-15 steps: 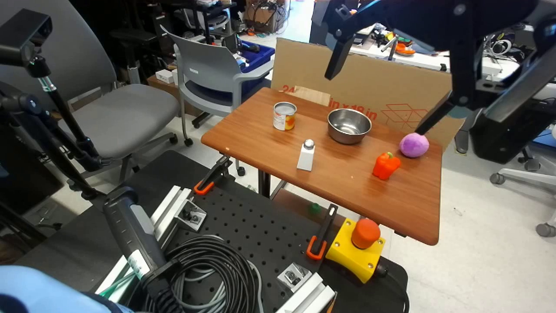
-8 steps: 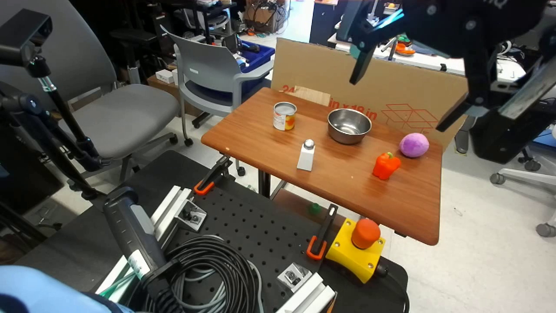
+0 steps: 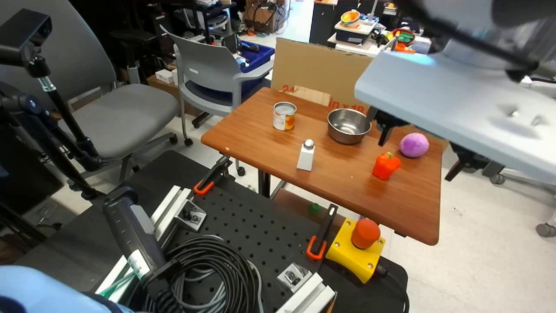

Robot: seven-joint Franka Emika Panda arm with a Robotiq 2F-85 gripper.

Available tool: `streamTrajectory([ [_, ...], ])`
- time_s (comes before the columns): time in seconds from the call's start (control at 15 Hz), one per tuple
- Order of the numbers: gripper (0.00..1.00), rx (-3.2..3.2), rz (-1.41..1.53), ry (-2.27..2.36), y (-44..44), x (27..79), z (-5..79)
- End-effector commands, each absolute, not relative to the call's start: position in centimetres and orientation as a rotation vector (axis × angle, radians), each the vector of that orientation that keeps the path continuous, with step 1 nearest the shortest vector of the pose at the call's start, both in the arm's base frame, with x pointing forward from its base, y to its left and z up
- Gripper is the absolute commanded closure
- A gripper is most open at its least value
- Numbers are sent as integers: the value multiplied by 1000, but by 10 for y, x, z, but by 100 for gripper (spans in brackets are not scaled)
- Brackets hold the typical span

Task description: Move the orange pepper to the front right corner

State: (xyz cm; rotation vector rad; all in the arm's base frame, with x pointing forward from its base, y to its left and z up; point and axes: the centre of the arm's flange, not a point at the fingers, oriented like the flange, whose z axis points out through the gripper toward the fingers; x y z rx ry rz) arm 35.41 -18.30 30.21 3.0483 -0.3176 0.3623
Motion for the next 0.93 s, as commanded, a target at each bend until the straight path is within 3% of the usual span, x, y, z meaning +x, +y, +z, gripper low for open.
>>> streamTrajectory([
  [0.0,0,2978,345,-354,-199,400,225],
  [0.87,0,2973,233,-474,-163,516,149],
])
